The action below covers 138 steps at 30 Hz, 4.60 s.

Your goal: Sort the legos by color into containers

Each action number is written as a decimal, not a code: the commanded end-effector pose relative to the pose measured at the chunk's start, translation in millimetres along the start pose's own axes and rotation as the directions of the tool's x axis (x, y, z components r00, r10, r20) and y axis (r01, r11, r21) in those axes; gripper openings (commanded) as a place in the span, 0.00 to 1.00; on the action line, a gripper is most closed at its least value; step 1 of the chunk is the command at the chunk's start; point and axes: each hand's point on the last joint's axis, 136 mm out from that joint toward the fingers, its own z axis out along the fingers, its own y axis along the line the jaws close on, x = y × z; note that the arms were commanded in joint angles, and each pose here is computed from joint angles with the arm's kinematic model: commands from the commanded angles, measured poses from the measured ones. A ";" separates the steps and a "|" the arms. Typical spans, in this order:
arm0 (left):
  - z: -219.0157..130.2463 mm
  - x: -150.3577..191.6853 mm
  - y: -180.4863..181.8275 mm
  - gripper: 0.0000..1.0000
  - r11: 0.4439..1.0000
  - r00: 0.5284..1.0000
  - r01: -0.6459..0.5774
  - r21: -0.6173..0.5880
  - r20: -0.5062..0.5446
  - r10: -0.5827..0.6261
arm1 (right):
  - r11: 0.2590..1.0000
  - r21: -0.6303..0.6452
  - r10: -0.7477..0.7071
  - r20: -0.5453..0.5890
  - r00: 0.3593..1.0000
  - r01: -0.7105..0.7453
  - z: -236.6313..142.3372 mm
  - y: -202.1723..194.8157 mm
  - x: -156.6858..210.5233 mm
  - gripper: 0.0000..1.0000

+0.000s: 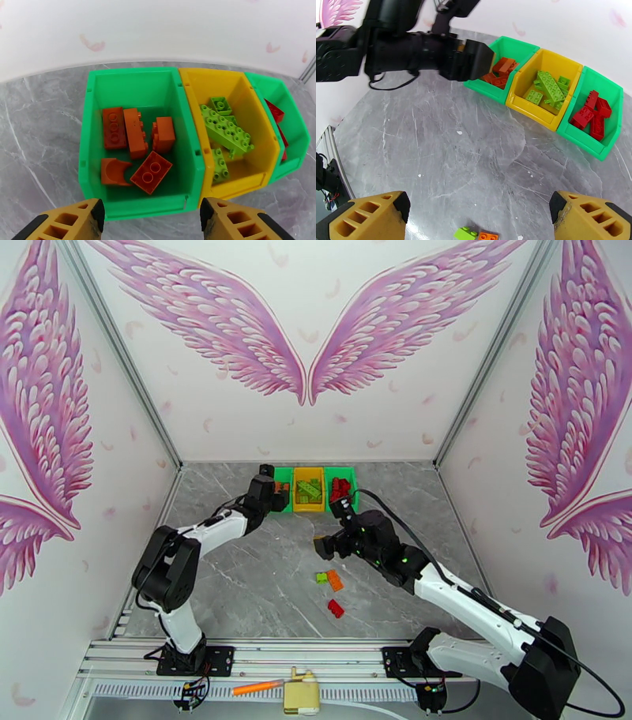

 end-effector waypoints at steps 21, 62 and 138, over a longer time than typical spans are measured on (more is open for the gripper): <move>-207.2 70.1 -66.4 0.97 0.790 0.876 -0.473 0.390 0.305 0.373 | 0.984 0.168 0.128 -0.465 0.876 -0.055 13.1 -3.3 126.5 0.99; -247.5 105.5 -79.2 0.97 0.634 0.819 -0.571 0.521 0.308 0.484 | 0.954 0.296 0.154 -0.632 0.759 0.053 40.7 -7.7 216.1 0.45; -220.3 109.2 -58.0 0.99 0.786 0.889 -0.458 0.415 0.199 0.413 | 0.975 0.205 0.046 0.215 0.976 -0.091 217.5 -39.4 -140.6 0.86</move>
